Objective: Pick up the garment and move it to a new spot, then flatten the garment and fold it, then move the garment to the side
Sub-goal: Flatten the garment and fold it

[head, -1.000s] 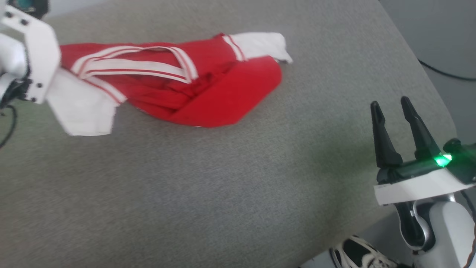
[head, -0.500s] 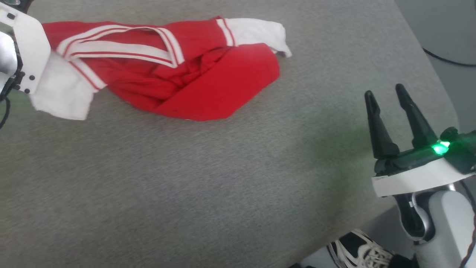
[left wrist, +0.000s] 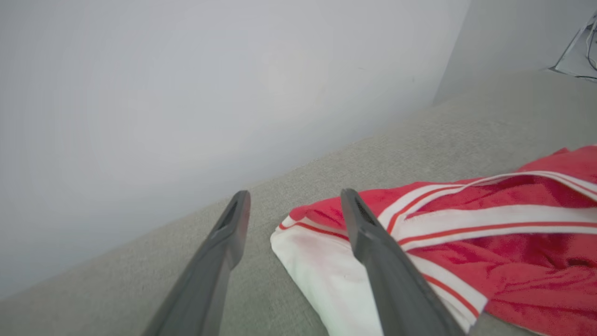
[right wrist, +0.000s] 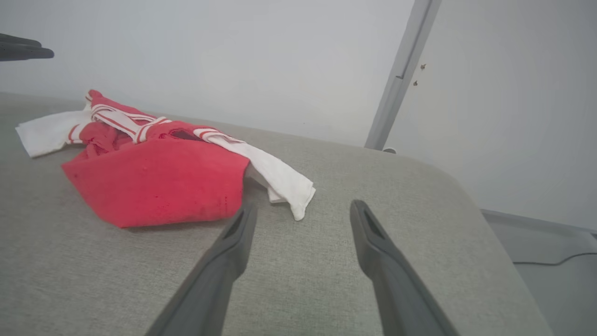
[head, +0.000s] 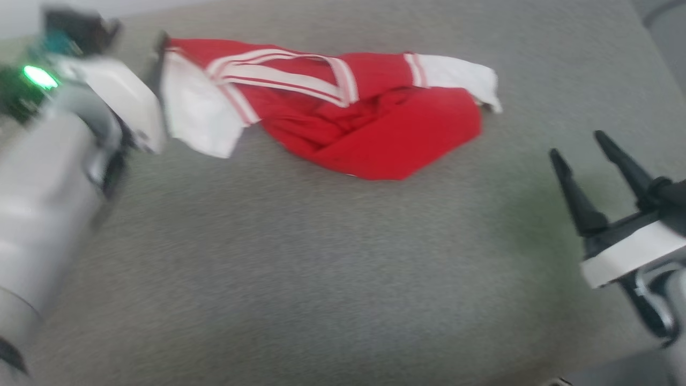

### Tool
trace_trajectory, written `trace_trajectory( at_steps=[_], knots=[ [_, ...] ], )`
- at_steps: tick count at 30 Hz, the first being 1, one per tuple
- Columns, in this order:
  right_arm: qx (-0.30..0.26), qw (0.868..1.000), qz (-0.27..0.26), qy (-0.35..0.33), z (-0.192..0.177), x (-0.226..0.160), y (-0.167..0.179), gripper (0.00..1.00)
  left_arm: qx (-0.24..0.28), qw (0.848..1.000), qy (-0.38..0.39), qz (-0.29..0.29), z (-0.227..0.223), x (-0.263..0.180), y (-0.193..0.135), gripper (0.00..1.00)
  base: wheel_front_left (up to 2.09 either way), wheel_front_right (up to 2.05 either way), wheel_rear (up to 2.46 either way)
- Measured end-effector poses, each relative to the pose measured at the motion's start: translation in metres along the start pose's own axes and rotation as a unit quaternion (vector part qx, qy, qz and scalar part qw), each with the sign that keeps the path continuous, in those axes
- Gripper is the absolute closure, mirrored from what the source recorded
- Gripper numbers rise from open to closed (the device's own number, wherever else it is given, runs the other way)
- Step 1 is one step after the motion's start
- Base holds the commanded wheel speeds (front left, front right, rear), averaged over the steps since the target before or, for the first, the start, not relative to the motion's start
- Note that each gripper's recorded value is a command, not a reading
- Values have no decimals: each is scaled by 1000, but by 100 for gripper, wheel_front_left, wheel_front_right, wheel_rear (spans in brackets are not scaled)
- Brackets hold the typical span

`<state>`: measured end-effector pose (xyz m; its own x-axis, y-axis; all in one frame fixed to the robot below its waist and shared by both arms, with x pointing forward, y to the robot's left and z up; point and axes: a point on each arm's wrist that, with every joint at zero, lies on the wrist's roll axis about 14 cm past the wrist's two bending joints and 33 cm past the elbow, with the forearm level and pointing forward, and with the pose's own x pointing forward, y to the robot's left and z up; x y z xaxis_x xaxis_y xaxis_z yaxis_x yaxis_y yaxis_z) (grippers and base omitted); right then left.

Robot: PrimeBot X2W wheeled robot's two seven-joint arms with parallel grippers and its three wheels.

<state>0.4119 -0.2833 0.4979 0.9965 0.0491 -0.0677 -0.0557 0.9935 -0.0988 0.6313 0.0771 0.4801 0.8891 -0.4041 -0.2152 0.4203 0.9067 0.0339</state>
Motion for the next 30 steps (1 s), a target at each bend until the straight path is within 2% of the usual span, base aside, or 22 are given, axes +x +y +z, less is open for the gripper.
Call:
trace_trajectory(
  at_steps=[4,7,14,20,25,30],
  knots=[
    [-45,998,35,38,-3,12,-3,0,-38,999,-13,14,-18,-32,-10,0,0,0,0],
    [-84,992,63,66,-3,25,-5,0,-62,996,-62,33,1,-55,-14,0,0,0,0],
    [-135,972,143,126,-14,57,16,0,-89,984,-110,110,-15,-133,-9,0,0,0,0],
    [-181,947,194,183,-35,74,26,0,-80,970,-140,183,-20,-187,7,0,0,0,0],
    [-212,932,210,206,-42,93,24,0,-67,966,-133,212,-34,-213,8,0,0,0,0],
    [-231,923,218,217,-49,107,24,0,-74,963,-123,227,-46,-221,9,0,0,0,0]
  ],
)
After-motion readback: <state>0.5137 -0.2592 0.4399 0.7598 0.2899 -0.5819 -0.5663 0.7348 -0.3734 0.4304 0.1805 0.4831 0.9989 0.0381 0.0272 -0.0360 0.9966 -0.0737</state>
